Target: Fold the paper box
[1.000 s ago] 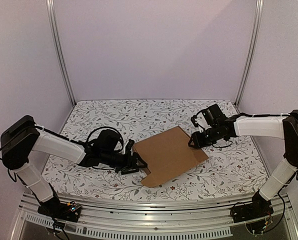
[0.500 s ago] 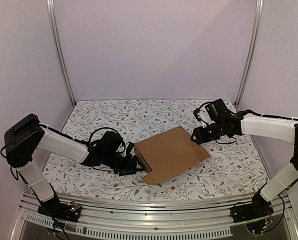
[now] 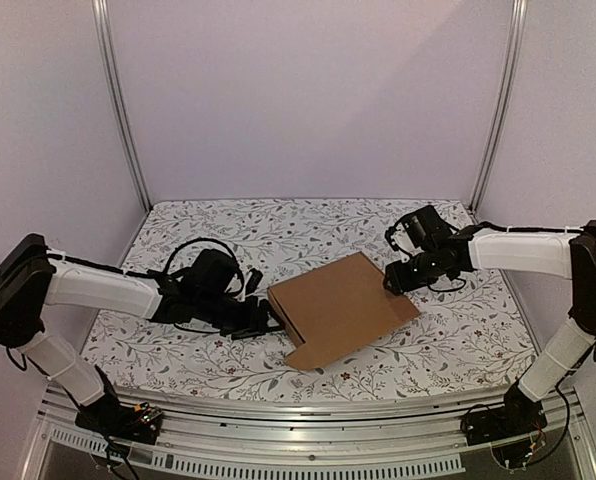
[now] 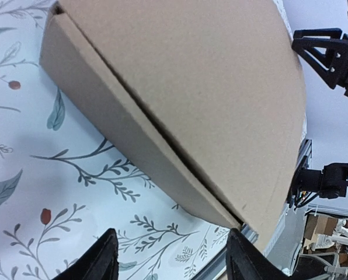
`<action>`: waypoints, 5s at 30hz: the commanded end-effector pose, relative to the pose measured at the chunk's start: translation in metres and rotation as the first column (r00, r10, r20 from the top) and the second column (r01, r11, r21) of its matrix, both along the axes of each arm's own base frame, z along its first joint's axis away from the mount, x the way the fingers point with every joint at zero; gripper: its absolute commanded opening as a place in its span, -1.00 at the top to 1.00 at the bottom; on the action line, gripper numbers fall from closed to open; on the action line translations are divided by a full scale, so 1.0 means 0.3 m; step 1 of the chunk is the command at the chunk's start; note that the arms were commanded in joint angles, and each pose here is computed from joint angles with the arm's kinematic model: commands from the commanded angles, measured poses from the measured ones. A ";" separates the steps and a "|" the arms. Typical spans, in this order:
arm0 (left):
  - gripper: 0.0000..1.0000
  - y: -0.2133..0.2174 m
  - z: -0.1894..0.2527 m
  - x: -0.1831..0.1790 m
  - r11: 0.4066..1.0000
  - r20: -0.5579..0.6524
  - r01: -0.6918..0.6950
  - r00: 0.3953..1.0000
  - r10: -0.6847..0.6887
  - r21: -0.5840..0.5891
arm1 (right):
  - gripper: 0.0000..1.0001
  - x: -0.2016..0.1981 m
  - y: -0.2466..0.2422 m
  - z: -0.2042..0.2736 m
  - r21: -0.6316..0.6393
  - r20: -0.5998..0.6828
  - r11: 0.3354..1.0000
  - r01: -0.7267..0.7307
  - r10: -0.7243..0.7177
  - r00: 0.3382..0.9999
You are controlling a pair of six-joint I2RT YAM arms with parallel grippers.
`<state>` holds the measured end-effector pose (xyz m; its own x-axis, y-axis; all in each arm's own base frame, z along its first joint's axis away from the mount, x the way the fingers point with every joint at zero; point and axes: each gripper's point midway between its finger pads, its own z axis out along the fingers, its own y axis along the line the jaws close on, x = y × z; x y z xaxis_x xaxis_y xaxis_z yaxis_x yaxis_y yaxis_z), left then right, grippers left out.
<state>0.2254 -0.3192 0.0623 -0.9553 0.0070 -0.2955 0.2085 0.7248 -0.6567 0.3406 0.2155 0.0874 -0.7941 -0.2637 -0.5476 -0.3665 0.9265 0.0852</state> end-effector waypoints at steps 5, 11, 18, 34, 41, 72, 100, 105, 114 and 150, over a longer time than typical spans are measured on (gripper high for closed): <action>-0.29 -0.068 0.078 0.045 0.998 0.074 0.023 0.997 -0.019 -0.055 | 0.15 -0.047 0.000 -0.108 -0.016 -0.073 1.000 -0.023 0.022 0.997; -0.29 -0.123 0.021 0.068 0.999 0.058 0.041 0.998 -0.040 -0.025 | 0.21 -0.102 -0.008 -0.153 0.002 -0.123 1.000 -0.026 0.026 0.992; -0.05 -0.113 -0.049 0.064 0.999 0.029 0.039 0.999 -0.040 0.015 | 0.26 -0.145 0.009 -0.169 0.026 -0.141 0.999 -0.033 0.037 0.989; 0.41 0.048 -0.007 0.122 0.996 0.064 -0.013 0.998 0.007 0.090 | 0.26 -0.251 0.153 -0.153 0.112 -0.174 0.989 -0.097 0.115 0.978; 0.35 0.129 0.014 0.152 0.994 0.078 -0.043 0.996 0.035 0.102 | 0.24 -0.328 0.262 -0.104 0.178 -0.162 0.975 -0.133 0.162 0.973; 0.13 0.252 0.077 0.158 0.983 0.161 -0.092 0.985 0.067 0.157 | -0.98 -0.125 0.127 0.104 0.291 -0.074 0.953 0.087 -0.068 0.995; -0.47 0.309 0.087 0.146 0.985 0.164 -0.154 0.976 0.140 0.077 | 0.02 -0.129 0.221 -0.124 0.480 -0.292 0.858 0.181 -0.038 0.956; -0.47 0.308 0.078 0.147 0.985 0.161 -0.154 0.977 0.139 0.080 | 0.14 -0.147 0.201 -0.150 0.461 -0.304 0.866 0.196 -0.054 0.951; -0.48 0.279 0.090 0.142 0.991 0.149 -0.133 0.981 0.127 0.026 | 0.47 -0.160 0.154 -0.183 0.419 -0.301 0.878 0.232 -0.107 0.948; -0.99 0.120 -0.004 0.096 0.936 -0.034 -0.147 0.989 0.143 -0.320 | 1.00 -0.225 0.068 -0.241 0.345 -0.299 0.905 0.251 -0.148 0.943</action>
